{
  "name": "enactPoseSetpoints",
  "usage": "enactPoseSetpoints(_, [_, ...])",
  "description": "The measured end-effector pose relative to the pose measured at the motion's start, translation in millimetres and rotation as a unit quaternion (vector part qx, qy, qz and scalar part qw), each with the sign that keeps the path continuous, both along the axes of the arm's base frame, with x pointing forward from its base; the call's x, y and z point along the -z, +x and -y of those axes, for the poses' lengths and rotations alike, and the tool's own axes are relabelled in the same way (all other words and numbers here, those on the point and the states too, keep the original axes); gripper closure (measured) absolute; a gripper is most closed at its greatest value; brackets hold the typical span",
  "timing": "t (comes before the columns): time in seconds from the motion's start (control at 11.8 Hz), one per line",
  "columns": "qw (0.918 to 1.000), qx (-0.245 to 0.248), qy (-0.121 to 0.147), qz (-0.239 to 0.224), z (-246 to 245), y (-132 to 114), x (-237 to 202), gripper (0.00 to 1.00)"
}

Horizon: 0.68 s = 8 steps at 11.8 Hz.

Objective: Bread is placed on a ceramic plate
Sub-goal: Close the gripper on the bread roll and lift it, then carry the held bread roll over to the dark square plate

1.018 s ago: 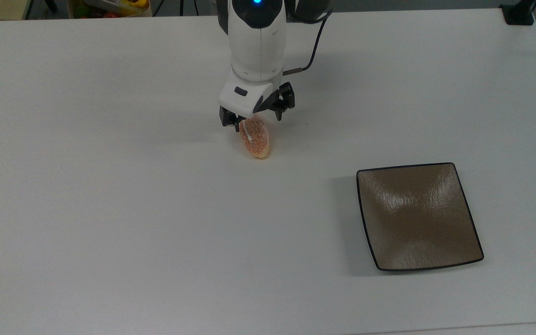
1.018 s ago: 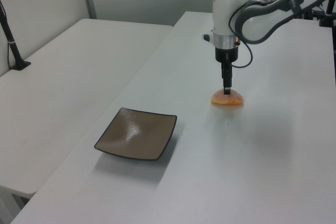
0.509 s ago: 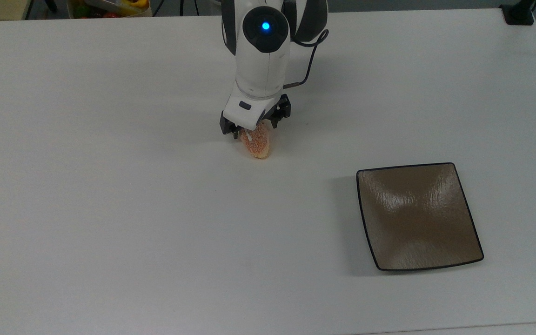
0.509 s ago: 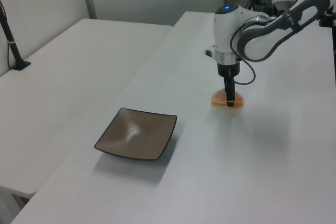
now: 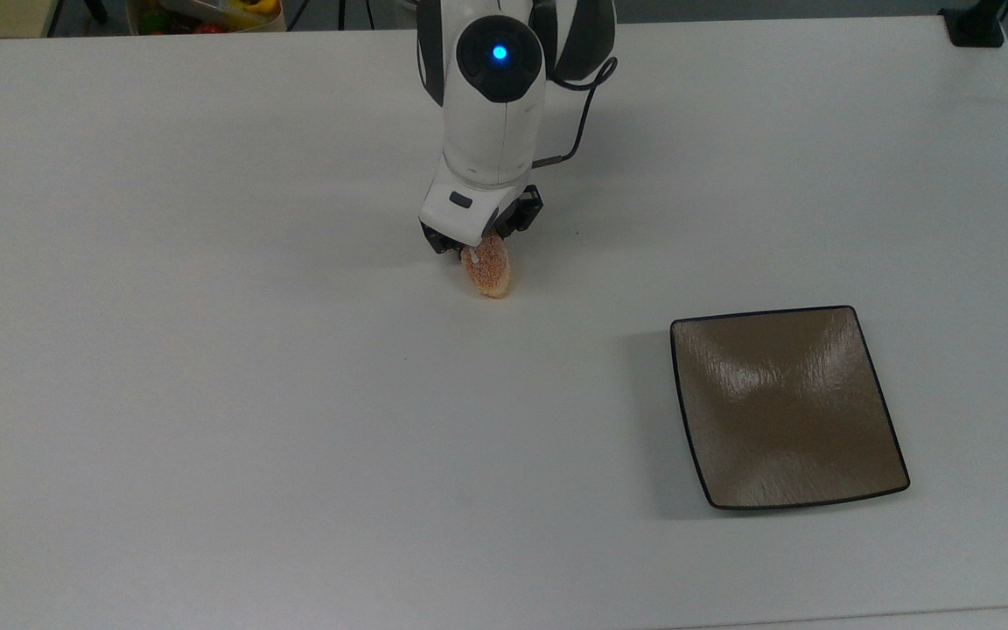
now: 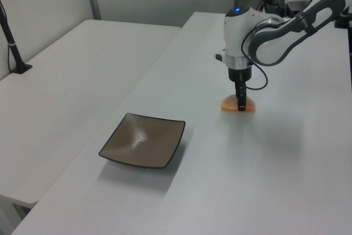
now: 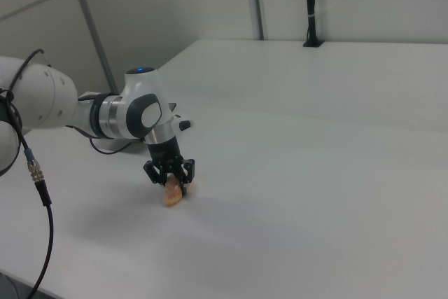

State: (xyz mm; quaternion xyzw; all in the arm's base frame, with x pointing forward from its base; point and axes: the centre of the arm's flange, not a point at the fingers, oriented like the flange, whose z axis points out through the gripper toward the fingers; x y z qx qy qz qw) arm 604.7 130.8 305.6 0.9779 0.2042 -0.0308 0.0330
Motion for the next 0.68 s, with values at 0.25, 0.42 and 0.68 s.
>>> enactPoseSetpoints(0.25, [1.0000,0.000,0.000,0.001,0,0,-1,0.78])
enactPoseSetpoints(0.42, [0.9999,0.001,0.002,0.011,0,3,-14,0.78])
enactPoseSetpoints(0.68, [0.9997,0.003,0.005,0.026,-4,10,-69,0.78])
